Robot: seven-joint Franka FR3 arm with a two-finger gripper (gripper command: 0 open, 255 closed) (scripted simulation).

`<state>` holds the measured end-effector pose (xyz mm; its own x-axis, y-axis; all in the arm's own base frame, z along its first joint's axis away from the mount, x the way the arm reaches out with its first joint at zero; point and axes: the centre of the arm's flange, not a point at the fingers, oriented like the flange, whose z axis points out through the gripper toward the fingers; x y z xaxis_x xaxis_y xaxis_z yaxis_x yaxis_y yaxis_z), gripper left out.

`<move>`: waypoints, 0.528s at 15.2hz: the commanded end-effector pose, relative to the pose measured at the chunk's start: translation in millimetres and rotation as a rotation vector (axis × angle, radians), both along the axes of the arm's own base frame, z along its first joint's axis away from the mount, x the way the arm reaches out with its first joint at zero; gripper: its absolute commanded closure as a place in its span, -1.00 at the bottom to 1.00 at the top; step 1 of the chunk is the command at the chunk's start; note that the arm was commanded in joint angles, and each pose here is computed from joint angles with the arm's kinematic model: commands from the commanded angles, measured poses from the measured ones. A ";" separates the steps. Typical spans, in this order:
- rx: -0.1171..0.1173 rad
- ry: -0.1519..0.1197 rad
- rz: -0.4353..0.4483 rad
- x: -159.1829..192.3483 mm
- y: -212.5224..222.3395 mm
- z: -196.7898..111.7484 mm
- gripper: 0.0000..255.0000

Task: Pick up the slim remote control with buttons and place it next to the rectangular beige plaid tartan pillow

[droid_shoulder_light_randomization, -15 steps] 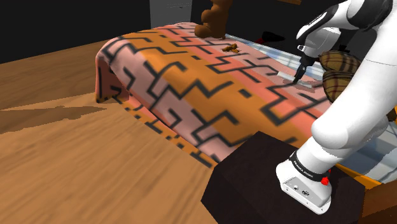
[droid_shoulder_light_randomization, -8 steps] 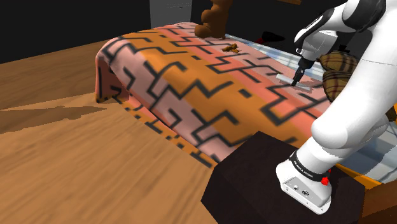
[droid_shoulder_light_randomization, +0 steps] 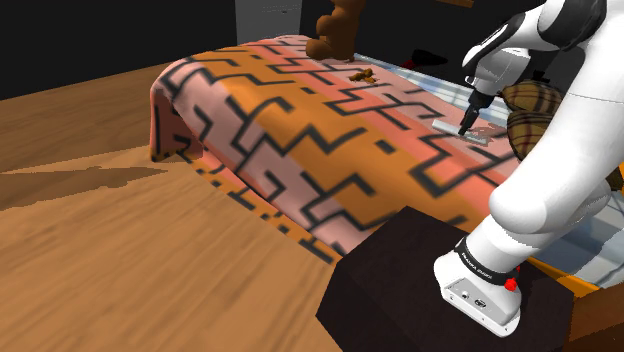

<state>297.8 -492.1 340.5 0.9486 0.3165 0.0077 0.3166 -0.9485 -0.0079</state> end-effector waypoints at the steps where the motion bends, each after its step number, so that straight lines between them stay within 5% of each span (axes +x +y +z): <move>1: 0.000 0.000 0.000 0.0 0.0 0.0 -1.00; 5: 0.000 0.000 0.000 -0.2 -0.5 50.0 -1.00; 8: 0.000 0.000 0.000 -0.2 -0.5 50.0 -1.00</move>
